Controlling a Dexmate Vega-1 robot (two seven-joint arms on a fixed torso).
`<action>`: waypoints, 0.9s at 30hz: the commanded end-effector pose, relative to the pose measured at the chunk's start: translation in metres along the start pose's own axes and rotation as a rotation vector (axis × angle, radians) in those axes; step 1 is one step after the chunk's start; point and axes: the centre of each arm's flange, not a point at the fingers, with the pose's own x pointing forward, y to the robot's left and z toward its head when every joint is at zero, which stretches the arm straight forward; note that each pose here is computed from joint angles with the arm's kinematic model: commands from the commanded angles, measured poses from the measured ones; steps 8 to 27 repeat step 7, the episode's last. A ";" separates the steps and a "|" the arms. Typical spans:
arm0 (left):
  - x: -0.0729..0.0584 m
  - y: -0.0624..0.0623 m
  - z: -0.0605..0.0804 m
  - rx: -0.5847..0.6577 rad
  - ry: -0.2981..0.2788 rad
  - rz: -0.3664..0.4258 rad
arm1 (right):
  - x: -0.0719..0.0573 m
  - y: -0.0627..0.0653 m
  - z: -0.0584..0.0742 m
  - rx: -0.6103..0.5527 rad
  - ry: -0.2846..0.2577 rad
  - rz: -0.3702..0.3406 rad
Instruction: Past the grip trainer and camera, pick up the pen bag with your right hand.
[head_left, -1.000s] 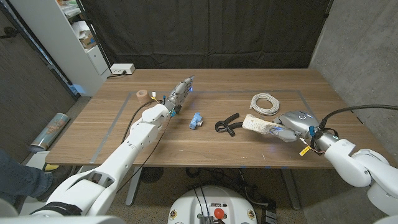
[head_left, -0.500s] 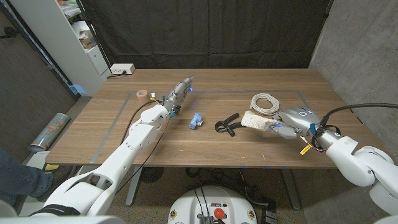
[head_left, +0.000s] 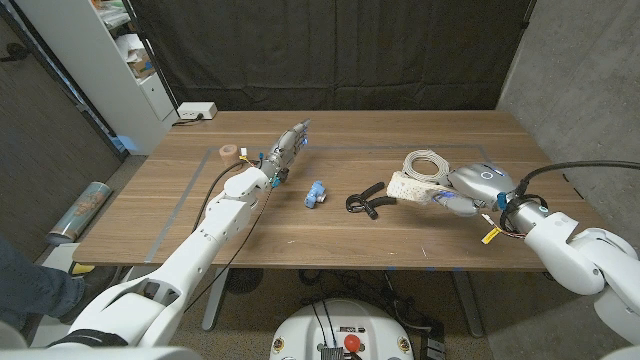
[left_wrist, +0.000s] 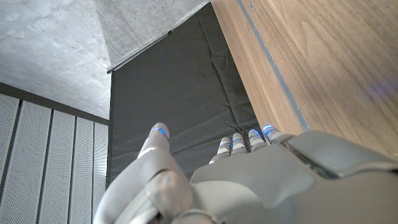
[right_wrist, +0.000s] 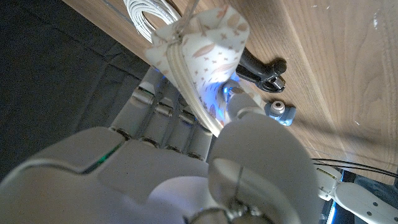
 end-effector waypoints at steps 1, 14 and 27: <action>0.006 0.002 0.002 -0.006 -0.014 -0.014 | 0.001 -0.012 0.001 -0.020 0.017 -0.014; 0.008 0.006 0.004 0.000 -0.022 -0.029 | 0.003 -0.014 0.005 -0.015 0.025 -0.012; 0.008 0.006 0.004 0.000 -0.022 -0.029 | 0.003 -0.014 0.005 -0.015 0.025 -0.012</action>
